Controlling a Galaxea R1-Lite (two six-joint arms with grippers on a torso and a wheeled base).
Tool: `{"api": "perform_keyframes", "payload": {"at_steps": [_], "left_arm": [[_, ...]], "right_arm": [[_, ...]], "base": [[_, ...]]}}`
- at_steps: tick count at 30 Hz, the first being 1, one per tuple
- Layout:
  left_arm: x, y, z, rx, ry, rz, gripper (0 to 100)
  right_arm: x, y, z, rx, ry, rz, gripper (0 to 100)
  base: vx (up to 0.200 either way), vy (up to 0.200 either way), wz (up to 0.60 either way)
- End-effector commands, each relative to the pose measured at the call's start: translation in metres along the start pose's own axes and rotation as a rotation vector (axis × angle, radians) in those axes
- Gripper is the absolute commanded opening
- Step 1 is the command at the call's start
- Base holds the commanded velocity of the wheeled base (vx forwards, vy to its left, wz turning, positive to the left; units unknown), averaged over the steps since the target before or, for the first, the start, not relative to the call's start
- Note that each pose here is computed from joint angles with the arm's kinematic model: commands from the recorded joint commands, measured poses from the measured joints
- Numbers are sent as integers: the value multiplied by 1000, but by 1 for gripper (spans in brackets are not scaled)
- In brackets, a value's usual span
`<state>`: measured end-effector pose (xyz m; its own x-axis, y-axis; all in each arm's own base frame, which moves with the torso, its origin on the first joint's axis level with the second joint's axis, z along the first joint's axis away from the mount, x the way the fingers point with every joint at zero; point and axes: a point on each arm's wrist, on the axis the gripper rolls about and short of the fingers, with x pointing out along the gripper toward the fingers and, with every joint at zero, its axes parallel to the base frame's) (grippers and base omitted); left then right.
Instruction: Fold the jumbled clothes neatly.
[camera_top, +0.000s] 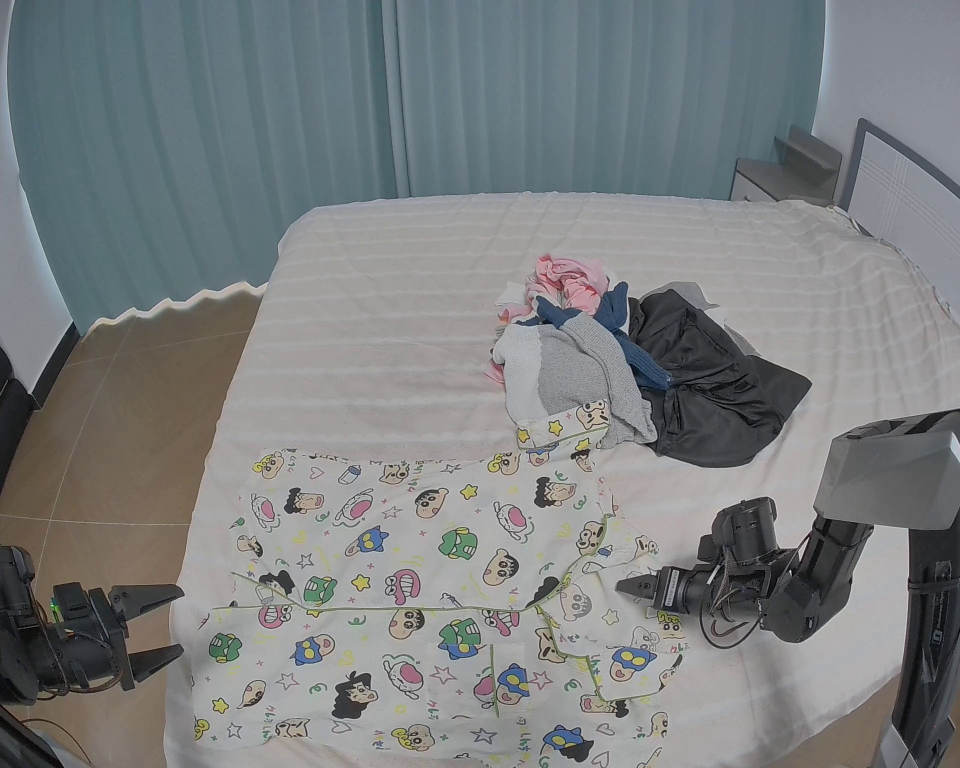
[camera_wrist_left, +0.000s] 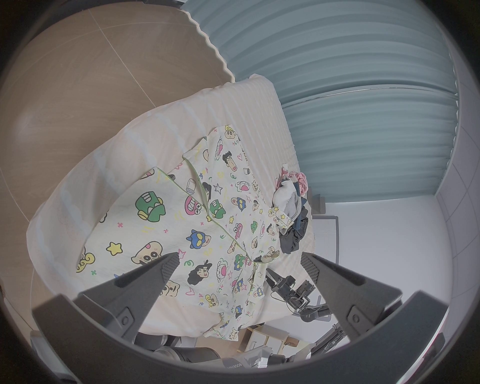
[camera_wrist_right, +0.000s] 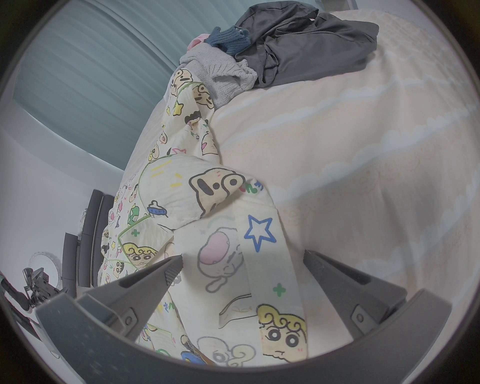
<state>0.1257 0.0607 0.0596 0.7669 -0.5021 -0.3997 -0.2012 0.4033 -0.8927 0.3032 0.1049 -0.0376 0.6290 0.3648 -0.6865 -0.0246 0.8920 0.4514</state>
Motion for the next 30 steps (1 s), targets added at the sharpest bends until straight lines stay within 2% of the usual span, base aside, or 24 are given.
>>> {"api": "perform_keyframes", "payload": {"at_steps": [1,2,19,30], "left_arm": [[0,2,-4,-15,8,5,100],[0,2,-4,-15,8,5,100],[0,2,-4,-16,8,6,100],[-1,2,-4,-15,8,5,100]], "right_arm": [[3,-3,-3,15,16,-8,100],[3,-3,-3,23,16,-8,0],[-12,-1,1,38,-8,-2,0],[-32,-17,11,69,-53,-43,0]], "base": [[0,0,0],[0,0,0],[0,0,0],[0,0,0]]}}
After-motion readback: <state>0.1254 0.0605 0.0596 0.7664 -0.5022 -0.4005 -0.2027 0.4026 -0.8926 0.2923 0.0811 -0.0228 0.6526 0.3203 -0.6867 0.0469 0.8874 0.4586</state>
